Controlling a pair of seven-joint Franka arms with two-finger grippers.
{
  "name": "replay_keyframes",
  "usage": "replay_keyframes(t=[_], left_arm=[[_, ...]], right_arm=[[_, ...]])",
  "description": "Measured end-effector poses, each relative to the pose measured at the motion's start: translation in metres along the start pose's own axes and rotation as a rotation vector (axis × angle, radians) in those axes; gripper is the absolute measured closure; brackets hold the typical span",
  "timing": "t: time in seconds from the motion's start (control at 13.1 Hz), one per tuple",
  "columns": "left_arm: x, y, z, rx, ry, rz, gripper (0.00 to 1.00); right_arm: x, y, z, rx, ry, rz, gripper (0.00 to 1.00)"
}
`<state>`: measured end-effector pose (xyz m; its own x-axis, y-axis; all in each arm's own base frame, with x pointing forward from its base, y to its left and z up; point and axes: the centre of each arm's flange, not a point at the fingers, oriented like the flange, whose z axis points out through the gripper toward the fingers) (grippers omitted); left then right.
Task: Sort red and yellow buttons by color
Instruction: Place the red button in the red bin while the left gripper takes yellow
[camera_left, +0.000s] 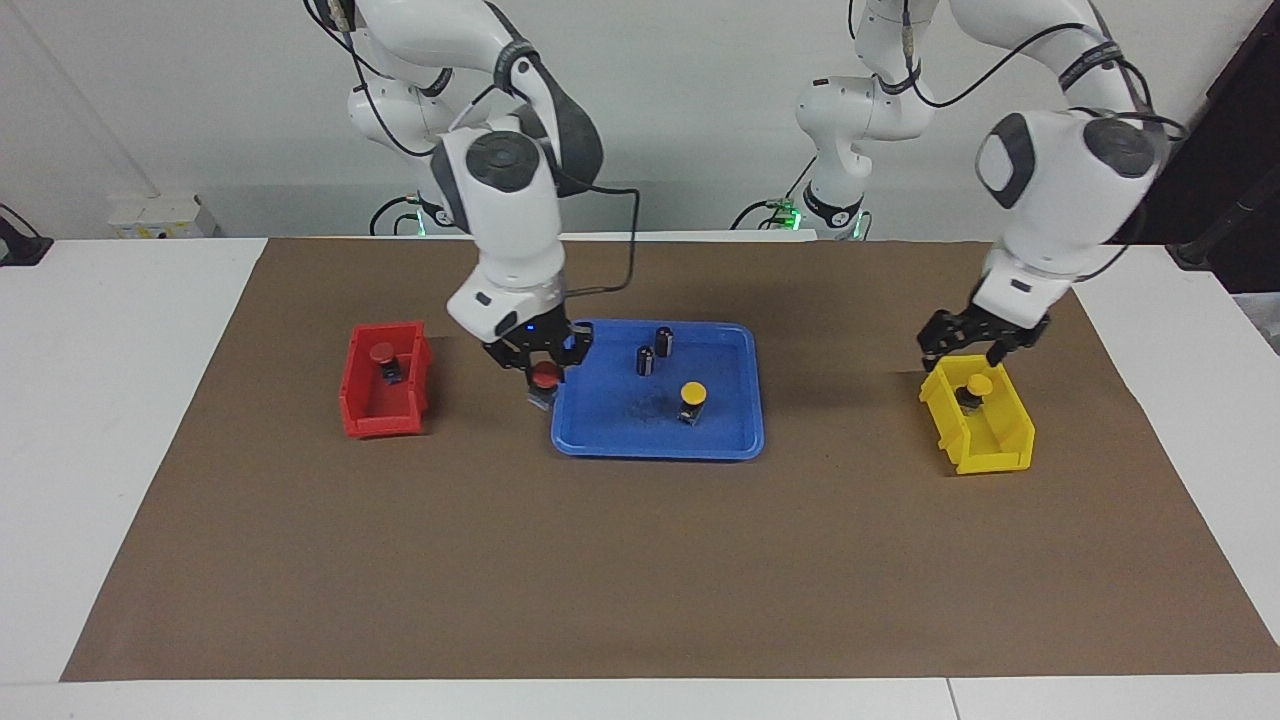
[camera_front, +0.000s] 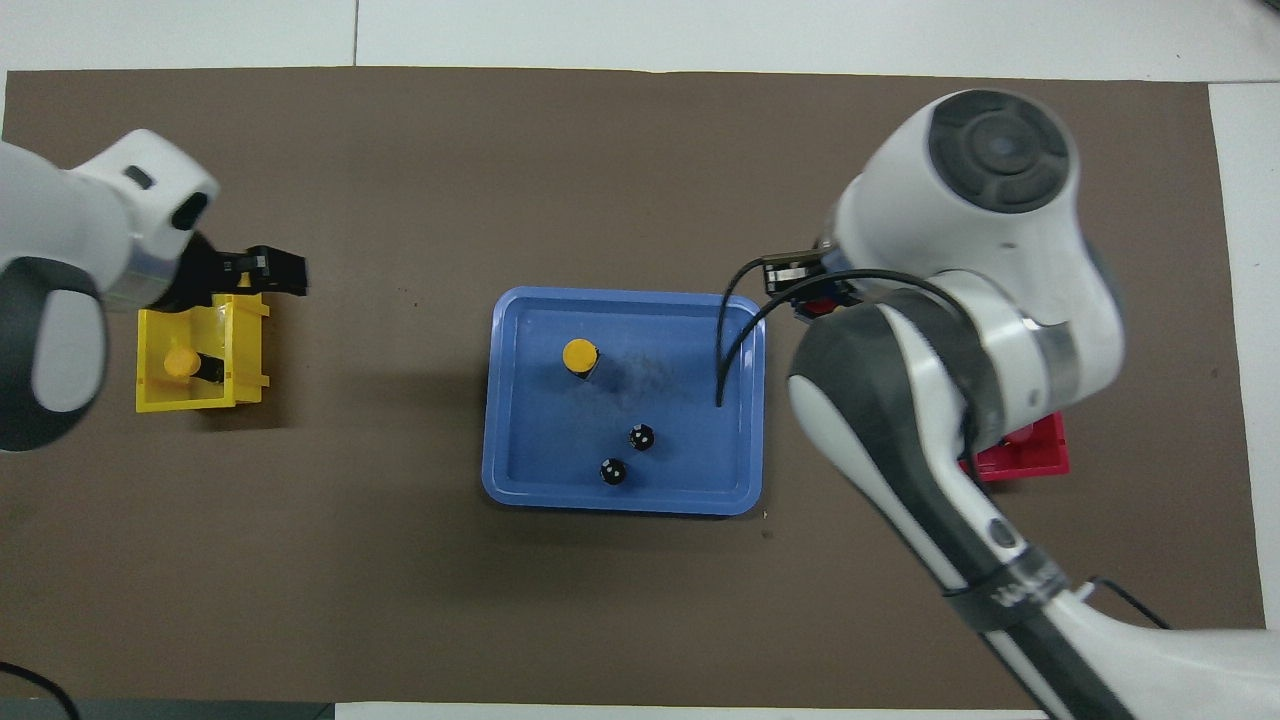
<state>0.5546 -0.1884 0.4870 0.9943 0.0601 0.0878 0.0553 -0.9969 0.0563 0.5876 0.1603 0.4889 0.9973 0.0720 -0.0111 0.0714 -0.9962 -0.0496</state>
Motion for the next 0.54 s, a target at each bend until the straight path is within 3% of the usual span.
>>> replay_keyframes(t=[0.23, 0.54], left_arm=[[-0.036, 0.123, 0.048, -0.003, -0.019, -0.019, 0.00], [-0.047, 0.183, 0.109, 0.005, -0.025, -0.013, 0.00]], right_arm=[[-0.016, 0.114, 0.019, 0.036, -0.051, -0.104, 0.59], [-0.040, 0.175, 0.052, 0.043, -0.057, -0.172, 0.59]])
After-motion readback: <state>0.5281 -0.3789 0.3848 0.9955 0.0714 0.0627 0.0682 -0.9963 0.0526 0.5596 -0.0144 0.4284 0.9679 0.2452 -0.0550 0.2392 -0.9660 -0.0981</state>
